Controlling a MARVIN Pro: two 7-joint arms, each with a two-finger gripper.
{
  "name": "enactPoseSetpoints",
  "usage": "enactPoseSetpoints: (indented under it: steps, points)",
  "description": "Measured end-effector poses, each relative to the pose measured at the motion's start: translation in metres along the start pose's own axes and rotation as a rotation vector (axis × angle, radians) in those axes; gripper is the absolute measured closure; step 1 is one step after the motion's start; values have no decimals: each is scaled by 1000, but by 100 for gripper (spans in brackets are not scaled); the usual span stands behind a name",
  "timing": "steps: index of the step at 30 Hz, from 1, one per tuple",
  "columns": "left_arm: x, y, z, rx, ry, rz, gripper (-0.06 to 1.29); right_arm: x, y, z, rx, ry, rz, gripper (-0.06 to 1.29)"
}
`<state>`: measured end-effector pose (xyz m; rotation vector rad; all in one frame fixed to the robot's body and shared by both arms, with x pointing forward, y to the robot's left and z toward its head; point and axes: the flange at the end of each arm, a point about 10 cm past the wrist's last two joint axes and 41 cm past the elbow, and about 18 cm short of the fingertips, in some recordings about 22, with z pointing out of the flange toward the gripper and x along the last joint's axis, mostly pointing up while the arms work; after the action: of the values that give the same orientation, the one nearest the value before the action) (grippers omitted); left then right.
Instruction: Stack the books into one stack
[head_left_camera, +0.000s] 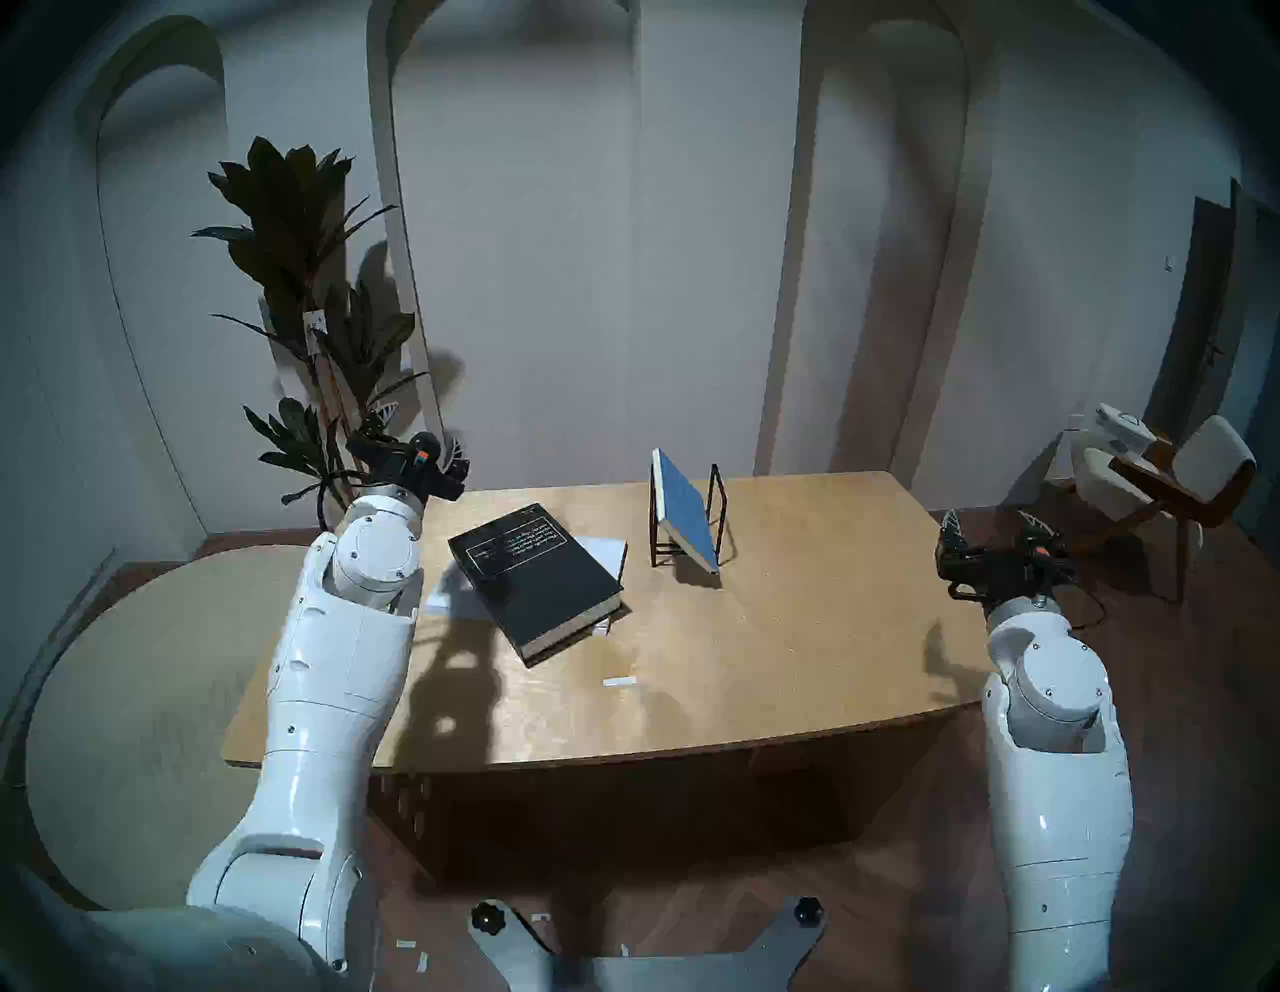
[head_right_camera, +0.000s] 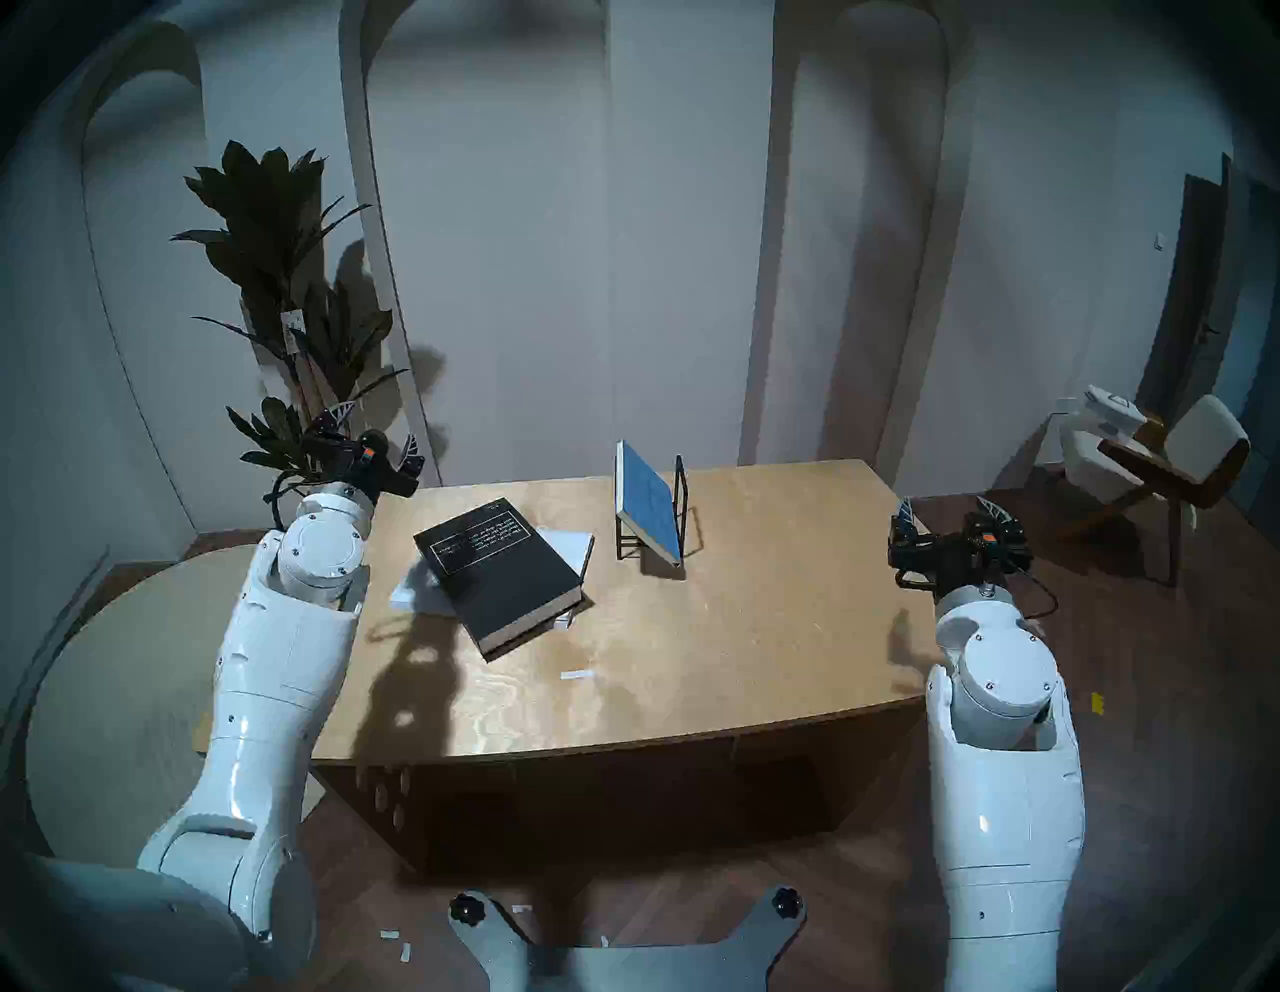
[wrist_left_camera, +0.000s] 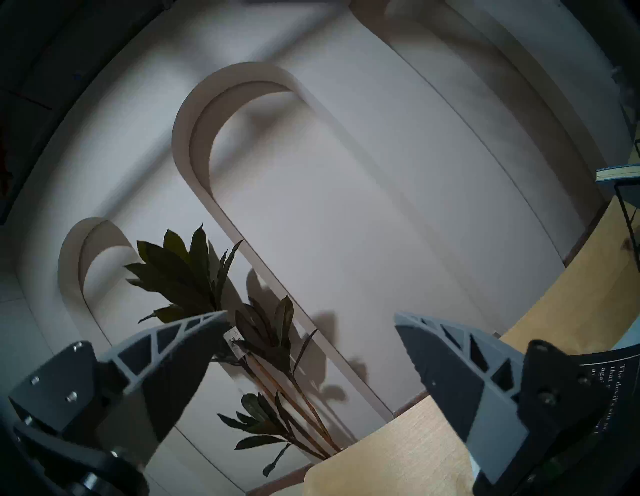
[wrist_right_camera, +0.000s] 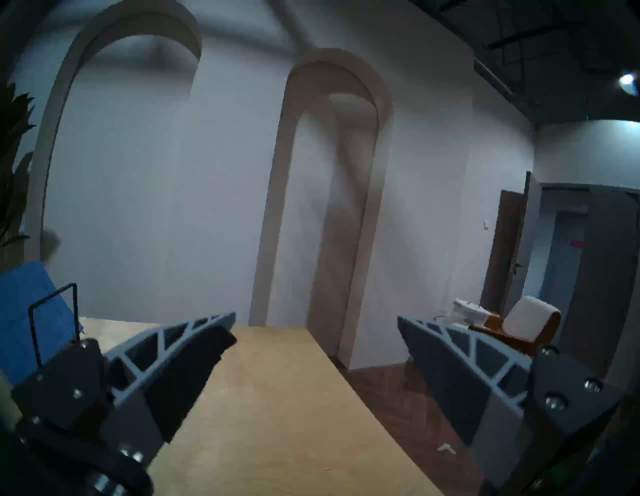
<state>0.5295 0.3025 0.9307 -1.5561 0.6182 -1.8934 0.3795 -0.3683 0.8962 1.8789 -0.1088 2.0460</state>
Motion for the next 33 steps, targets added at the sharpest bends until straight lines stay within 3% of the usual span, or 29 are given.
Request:
enactPoseSetpoints:
  steps: [13, 24, 33]
  points:
    - [41, -7, -9, 18, 341, 445, -2, -8, 18, 6, -61, -20, -20, -2]
    - [39, 14, -27, -103, 560, 810, -2, -14, 6, 18, -48, -38, -11, -2]
    - [28, 38, -42, -208, 717, 1068, -2, -42, 8, 29, -89, -150, 43, -2]
